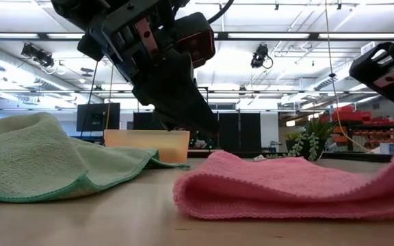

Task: Fold microfiber towels
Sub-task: Fold the pink microfiber cloth

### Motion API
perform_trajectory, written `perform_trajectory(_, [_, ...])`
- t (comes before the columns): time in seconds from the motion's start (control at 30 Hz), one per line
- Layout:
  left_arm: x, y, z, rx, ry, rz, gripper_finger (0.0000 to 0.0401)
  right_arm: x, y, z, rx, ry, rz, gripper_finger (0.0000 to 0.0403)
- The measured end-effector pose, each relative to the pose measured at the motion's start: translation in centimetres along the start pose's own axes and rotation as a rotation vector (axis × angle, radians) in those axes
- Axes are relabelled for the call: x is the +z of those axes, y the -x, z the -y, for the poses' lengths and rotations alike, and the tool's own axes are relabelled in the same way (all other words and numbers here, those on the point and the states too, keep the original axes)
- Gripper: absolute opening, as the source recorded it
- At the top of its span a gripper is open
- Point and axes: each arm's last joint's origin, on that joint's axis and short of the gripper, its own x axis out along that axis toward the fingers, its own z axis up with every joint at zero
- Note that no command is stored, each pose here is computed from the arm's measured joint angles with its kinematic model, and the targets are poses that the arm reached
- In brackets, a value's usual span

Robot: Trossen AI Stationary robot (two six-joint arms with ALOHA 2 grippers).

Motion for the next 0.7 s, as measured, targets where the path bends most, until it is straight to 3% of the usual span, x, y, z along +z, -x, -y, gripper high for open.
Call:
perform_trajectory(0.4, [0.0, 0.0, 0.0, 0.0, 0.01, 0.0, 0.0012, 0.6, -0.4, 1.3, -0.074, -0.206, -0.012, 0.0041])
perform_trajectory(0.7, [0.0, 0.0, 0.0, 0.0, 0.01, 0.0, 0.0022, -0.7, 0.2, 0.0, 0.016, -0.119, -0.107, 0.0041])
